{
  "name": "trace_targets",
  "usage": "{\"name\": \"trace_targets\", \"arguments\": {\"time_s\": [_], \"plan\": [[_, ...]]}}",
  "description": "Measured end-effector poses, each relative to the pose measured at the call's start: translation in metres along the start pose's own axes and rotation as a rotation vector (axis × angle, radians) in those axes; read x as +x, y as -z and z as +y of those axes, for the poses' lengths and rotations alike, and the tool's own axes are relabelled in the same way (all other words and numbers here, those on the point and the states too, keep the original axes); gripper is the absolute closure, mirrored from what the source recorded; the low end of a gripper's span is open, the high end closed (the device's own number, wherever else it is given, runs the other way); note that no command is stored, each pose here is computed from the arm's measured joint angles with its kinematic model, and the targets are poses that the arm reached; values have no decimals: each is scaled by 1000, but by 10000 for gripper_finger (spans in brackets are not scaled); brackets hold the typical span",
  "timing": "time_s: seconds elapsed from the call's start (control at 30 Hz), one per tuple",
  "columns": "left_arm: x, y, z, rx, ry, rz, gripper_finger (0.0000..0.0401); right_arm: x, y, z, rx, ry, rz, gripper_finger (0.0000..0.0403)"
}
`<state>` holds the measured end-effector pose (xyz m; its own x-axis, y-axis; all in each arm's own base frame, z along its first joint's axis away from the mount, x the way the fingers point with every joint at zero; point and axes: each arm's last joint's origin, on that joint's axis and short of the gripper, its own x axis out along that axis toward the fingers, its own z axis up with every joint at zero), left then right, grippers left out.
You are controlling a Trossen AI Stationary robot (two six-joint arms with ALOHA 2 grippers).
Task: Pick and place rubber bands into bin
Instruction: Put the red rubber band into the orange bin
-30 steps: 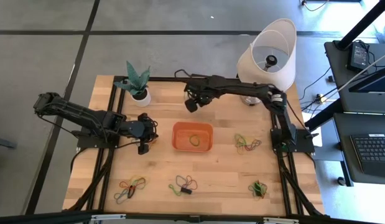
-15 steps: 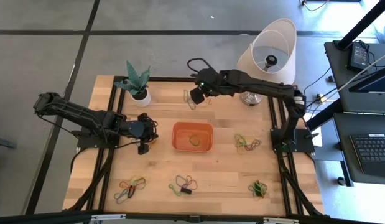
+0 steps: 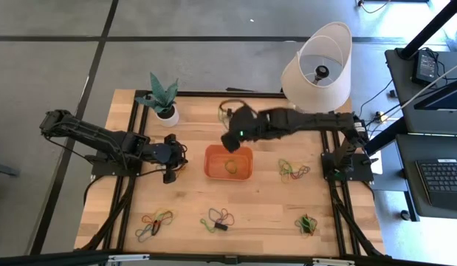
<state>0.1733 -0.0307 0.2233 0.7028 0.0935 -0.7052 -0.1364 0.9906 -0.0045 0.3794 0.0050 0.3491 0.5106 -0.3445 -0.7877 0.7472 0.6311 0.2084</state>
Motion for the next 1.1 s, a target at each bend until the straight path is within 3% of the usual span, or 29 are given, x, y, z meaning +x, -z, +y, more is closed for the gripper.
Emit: {"name": "trace_targets", "arguments": {"time_s": [0.27,0.6,1.1], "plan": [[0,0,0,69,2,0,399,-11,38,31,39,-11,-33,403],[0,0,0,129,3,0,399,58,66,58,111,10,75,403],[0,0,-1,129,32,6,399,153,90,47,191,116,369,403]]}}
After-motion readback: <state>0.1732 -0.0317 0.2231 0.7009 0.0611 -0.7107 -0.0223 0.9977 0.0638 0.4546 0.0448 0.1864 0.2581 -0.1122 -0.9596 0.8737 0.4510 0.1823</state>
